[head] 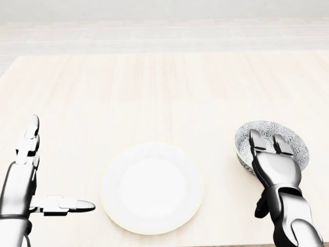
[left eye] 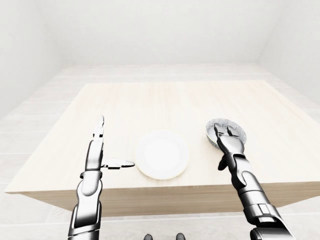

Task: Put the bowl on the plate.

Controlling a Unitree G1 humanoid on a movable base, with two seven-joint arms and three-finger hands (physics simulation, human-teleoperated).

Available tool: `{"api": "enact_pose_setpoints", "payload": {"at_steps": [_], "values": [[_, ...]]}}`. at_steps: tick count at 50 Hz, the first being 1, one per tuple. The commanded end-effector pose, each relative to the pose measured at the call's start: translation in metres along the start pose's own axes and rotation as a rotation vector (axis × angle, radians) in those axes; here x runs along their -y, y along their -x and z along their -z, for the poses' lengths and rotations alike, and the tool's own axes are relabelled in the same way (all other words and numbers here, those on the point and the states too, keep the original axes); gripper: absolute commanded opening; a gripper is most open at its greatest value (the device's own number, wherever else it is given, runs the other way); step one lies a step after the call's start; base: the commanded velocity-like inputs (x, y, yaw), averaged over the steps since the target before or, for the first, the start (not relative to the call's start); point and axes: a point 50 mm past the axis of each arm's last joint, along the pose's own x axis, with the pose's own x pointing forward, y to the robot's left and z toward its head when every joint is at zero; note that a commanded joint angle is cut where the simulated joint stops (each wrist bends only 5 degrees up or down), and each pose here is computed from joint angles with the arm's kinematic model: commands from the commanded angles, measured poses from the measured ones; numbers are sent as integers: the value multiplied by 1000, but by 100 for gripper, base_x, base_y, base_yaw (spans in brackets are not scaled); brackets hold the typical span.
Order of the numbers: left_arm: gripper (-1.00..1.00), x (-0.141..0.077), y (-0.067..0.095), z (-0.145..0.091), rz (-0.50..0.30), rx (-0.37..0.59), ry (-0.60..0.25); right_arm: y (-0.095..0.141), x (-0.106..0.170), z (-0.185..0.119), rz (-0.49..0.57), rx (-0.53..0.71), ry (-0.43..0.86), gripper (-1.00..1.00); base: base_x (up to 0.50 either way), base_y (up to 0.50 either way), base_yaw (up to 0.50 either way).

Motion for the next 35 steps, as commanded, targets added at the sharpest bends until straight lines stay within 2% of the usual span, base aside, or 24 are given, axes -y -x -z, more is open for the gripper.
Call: {"api": "enact_pose_setpoints", "payload": {"at_steps": [1, 23, 24, 25, 26, 27, 35], "values": [[100, 0, 1, 1, 1, 0, -2, -1, -4, 1, -7, -4, -2, 100, 0, 0, 0], [100, 1, 2, 0, 1, 3, -5, 1, -5, 3, -12, -5, 8, 100, 0, 0, 0], [100, 1, 1, -1, 1, 3, -4, 1, -5, 3, -11, -5, 9, 78, 0, 0, 0], [100, 1, 1, -1, 0, 3, -5, 1, -5, 3, -12, -5, 10, 22, 0, 0, 0], [100, 0, 1, -1, 0, 3, -3, 1, -4, 4, -10, -5, 12, -17, 0, 0, 0], [100, 0, 1, -1, 1, 2, -3, 1, -4, 4, -9, -5, 12, -22, 0, 0, 0], [100, 1, 2, -1, 0, 5, -5, 3, -1, 3, -4, 0, 17, -15, 0, 0, 0]]}}
